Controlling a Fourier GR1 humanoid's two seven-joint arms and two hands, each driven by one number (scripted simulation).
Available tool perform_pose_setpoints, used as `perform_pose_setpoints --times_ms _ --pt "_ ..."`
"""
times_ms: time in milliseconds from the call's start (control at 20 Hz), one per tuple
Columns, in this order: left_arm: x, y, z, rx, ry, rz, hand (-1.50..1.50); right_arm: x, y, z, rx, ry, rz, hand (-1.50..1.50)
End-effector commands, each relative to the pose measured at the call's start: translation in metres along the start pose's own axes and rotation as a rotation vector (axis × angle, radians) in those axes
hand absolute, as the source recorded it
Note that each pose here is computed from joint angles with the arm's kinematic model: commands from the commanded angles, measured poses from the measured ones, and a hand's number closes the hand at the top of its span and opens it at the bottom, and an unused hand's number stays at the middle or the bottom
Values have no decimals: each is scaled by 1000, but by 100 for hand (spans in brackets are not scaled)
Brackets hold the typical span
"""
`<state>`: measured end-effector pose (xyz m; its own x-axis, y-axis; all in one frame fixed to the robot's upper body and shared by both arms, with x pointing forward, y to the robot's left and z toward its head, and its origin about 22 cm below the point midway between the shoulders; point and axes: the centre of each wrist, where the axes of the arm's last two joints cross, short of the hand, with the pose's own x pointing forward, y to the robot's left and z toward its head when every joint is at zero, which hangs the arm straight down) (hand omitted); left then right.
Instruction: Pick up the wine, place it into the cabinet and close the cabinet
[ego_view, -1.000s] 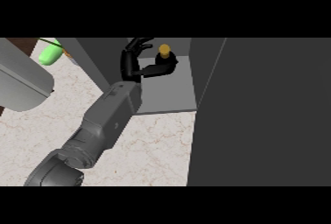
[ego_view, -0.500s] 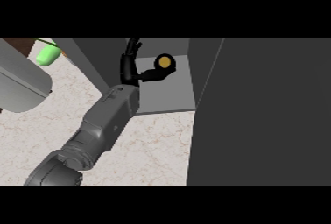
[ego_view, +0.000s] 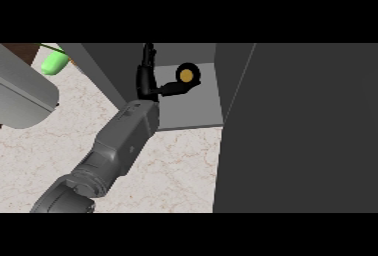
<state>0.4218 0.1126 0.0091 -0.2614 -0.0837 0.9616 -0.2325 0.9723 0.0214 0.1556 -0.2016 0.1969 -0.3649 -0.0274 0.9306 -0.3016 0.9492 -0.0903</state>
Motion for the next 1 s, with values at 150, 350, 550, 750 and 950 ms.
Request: perform_pose_setpoints --times_ms 150,350,550,750,950 --pt "-5 15 -3 -10 -14 19 -150 6 1 6 11 -18 -14 -150" --pt "-11 12 6 -50 -25 59 -150 5 5 11 17 2 -32 -150" --pt "-20 12 15 -96 -13 73 -150 2 -1 9 2 -13 -35 -150" --pt "-14 10 9 -113 -9 85 -150 6 7 -1 23 -20 -25 -150" --pt "-14 9 11 -111 -16 131 -150 11 3 14 21 -14 -30 -150"
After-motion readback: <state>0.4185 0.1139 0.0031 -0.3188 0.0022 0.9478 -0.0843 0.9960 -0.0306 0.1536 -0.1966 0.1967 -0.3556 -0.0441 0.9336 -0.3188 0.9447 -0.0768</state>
